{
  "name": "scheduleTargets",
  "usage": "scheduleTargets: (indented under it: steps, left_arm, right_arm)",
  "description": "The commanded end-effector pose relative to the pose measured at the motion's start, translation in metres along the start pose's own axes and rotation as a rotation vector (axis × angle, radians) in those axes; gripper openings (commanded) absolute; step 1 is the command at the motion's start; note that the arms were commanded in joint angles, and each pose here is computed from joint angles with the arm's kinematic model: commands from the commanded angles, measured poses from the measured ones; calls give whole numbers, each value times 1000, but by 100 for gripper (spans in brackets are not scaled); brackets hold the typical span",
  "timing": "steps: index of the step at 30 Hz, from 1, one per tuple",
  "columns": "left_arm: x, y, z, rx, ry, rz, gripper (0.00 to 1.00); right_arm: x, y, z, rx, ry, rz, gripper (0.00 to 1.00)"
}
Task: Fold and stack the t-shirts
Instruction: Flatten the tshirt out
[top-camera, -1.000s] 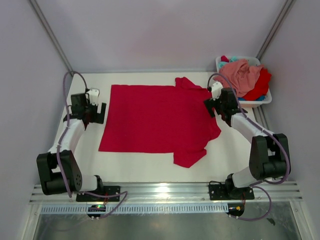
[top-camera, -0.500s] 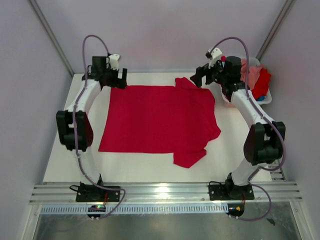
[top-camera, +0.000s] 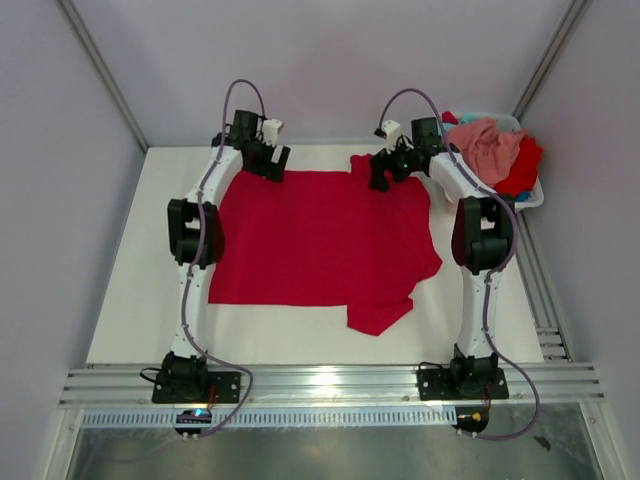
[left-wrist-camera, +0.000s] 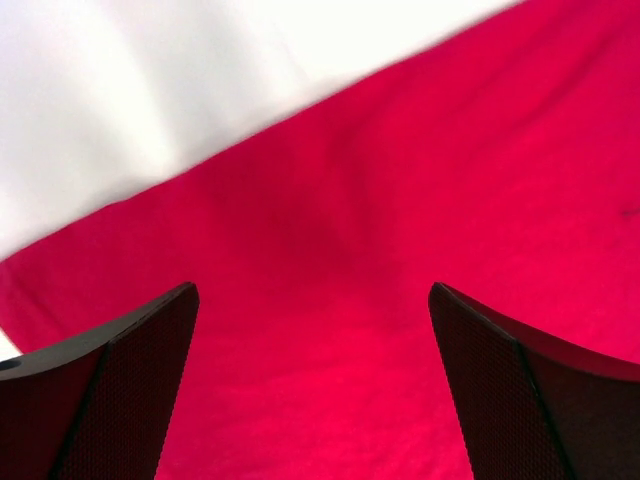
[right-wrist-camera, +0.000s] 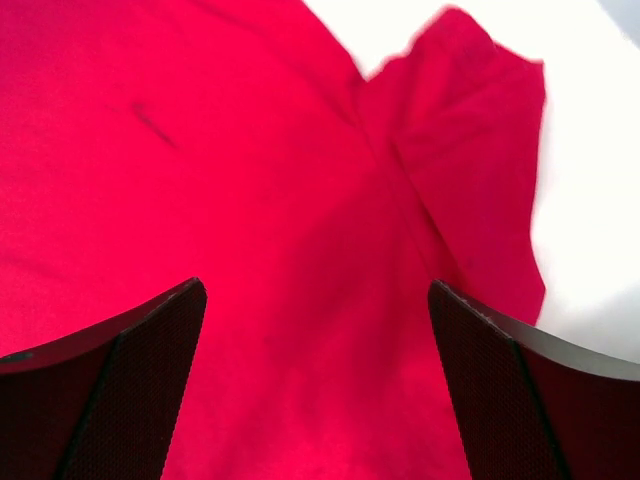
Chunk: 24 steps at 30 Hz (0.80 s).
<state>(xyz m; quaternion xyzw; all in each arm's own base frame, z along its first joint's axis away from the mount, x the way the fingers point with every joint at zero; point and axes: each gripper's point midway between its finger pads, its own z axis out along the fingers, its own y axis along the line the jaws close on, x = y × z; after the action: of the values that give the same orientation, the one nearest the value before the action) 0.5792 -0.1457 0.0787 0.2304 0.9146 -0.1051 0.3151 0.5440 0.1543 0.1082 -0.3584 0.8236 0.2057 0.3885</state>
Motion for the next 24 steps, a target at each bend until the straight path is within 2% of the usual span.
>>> scheduleTargets:
  steps: [1, 3, 4, 6, 9, 13, 17, 24]
  left_arm:
    - [-19, 15, -13, -98, -67, -23, 99]
    - [-32, 26, -19, -162, -135, -22, 99]
    - [-22, 33, -14, -206, -118, -38, 99]
    - [-34, 40, -18, -244, -172, -42, 99]
    - [-37, 50, -14, -302, -189, -58, 99]
    - [-29, 59, -5, -342, -177, -69, 99]
    - [-26, 73, -5, -418, -167, -48, 99]
    - [-16, 76, 5, -419, -133, -25, 99]
  right_arm:
    - [-23, -29, -10, 132, -27, -53, 96]
    - [-25, -42, -6, 187, -42, -55, 96]
    - [-22, -45, -2, 199, -40, -42, 96]
    - [-25, -58, 1, 254, -62, -49, 96]
    - [-25, -65, 8, 273, -79, -52, 96]
    - [-23, -68, 16, 273, -77, -84, 96]
    - [-6, -72, 25, 279, -22, -129, 96]
    - [10, -81, 29, 310, 46, -156, 96]
